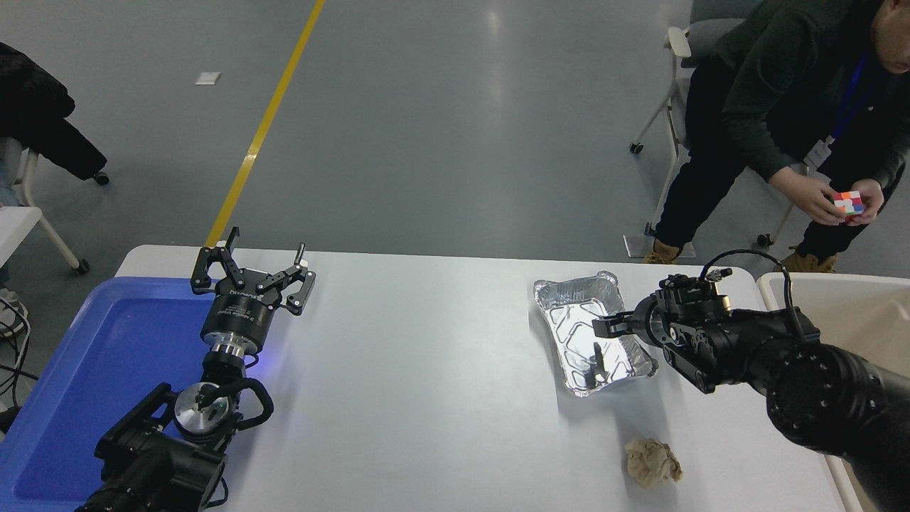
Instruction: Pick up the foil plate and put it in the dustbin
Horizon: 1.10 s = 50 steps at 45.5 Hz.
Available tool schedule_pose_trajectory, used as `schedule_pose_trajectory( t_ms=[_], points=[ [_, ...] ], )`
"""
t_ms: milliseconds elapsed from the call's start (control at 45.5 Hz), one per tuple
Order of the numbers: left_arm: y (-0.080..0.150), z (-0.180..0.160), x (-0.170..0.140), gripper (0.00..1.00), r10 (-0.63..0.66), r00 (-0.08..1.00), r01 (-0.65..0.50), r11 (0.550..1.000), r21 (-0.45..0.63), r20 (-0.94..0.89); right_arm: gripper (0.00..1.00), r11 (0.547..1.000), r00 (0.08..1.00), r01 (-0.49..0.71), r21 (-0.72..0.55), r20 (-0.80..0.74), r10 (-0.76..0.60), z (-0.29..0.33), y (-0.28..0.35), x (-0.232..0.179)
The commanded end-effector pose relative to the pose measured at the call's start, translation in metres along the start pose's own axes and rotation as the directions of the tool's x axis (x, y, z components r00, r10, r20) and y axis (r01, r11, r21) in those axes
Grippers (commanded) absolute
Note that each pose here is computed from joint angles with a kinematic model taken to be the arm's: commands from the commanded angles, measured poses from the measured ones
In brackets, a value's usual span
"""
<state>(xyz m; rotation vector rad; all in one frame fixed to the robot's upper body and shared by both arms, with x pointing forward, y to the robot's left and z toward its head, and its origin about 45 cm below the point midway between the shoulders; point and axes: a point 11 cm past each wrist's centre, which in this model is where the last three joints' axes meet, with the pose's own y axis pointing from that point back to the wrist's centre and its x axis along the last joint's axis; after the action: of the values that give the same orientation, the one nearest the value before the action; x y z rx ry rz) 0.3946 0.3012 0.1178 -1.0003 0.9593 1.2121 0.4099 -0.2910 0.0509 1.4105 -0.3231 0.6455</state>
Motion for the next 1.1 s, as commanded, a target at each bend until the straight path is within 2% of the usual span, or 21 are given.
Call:
schedule_pose_trajectory(
  t_ms=[0,88,462,637,747,1077],
  points=[
    [0.0,-0.0001,0.0,0.99,0.0,1.0,0.0,1.0,0.001,0.001,0.9,1.0,1.0,-0.001,-0.004,0.0,0.001,0.0,-0.0041,-0.0186],
    [0.0,-0.0001,-0.0002,0.99,-0.001,1.0,0.001,1.0,0.001,0.001,0.84,1.0,1.0,-0.009,-0.019,-0.012,0.009,0.0044,-0.0047,-0.0199],
    [0.0,-0.0001,0.0,0.99,0.0,1.0,0.0,1.0,0.001,0.001,0.33,0.999,0.999,-0.013,-0.034,-0.042,0.011,0.0078,-0.0046,-0.0187],
    [0.0,0.0,0.0,0.99,0.0,1.0,0.0,1.0,0.0,0.0,0.23,0.999,0.997,-0.004,-0.039,-0.079,0.001,0.0082,-0.0041,-0.017],
    [0.0,-0.0001,0.0,0.99,0.0,1.0,0.0,1.0,0.001,0.001,0.01,0.999,0.997,-0.001,-0.037,-0.079,-0.002,0.0078,-0.0037,-0.0154],
    [0.0,0.0,0.0,0.99,0.0,1.0,0.0,1.0,0.0,0.0,0.0,0.999,0.995,-0.004,-0.033,-0.096,0.001,0.0072,-0.0031,-0.012]
  ],
)
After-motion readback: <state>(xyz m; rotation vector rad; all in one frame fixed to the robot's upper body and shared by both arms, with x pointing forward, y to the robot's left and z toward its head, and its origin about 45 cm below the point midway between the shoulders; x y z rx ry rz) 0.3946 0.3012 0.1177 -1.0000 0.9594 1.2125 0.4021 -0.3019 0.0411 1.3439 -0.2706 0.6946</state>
